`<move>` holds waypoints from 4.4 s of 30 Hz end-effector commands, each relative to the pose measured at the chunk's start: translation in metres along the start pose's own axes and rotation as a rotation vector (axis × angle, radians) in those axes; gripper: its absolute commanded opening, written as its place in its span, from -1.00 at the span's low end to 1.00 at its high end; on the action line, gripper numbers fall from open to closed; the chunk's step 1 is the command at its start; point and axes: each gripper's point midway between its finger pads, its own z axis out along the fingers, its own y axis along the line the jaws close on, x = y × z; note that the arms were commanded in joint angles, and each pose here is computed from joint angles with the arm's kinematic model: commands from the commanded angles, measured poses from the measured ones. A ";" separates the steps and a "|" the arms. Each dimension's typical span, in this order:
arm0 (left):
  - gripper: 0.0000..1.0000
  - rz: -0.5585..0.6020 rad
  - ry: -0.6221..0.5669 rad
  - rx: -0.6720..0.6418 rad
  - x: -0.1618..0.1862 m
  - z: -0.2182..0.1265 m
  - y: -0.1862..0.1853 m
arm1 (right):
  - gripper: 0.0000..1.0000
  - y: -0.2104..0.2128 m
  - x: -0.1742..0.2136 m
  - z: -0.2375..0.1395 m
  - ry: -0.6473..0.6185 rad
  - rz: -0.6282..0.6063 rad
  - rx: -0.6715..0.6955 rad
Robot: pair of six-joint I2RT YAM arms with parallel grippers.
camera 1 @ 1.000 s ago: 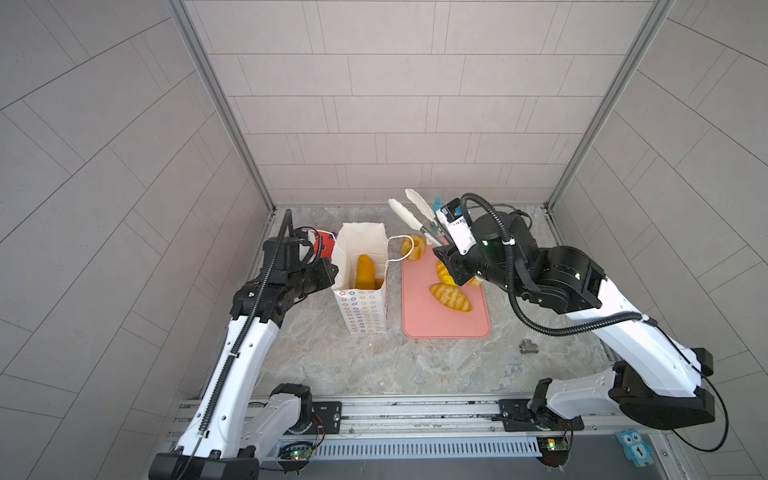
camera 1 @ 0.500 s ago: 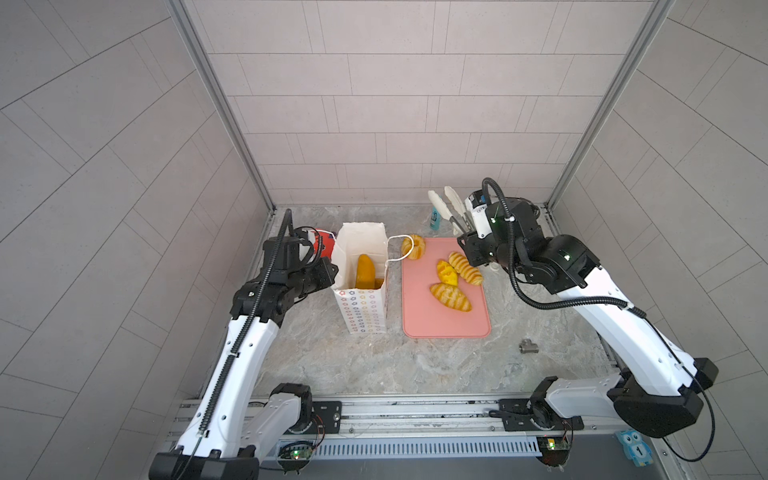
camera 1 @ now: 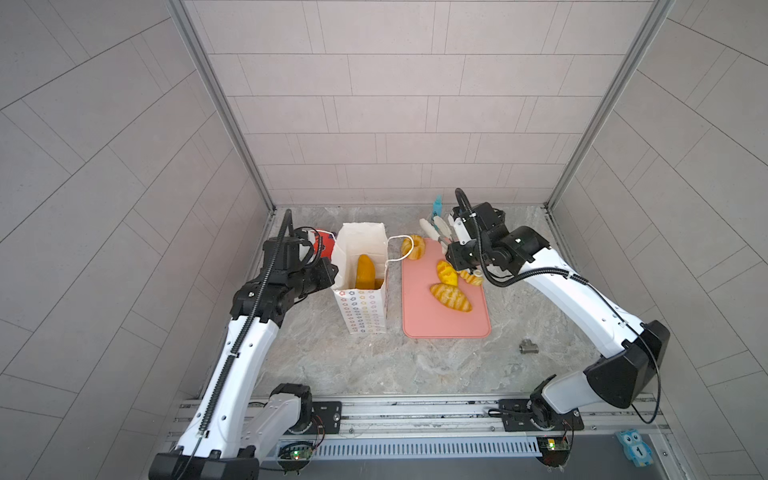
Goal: Place the fake bread into the paper bag
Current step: 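Move the open tongs over the tray toward the ring donut farthest from the robot, then lower the tongs around the ring donut and squeeze them shut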
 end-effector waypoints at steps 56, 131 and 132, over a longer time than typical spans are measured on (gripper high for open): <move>-0.77 0.018 -0.016 -0.007 -0.002 -0.006 0.000 | 0.25 -0.006 0.021 0.112 0.268 0.014 0.034; -0.77 0.024 -0.018 -0.018 -0.003 -0.009 0.001 | -0.11 -0.015 -0.023 0.068 0.142 0.058 0.019; -0.77 0.023 -0.018 -0.018 -0.003 -0.008 0.001 | -0.11 -0.015 -0.023 0.064 0.136 0.057 0.018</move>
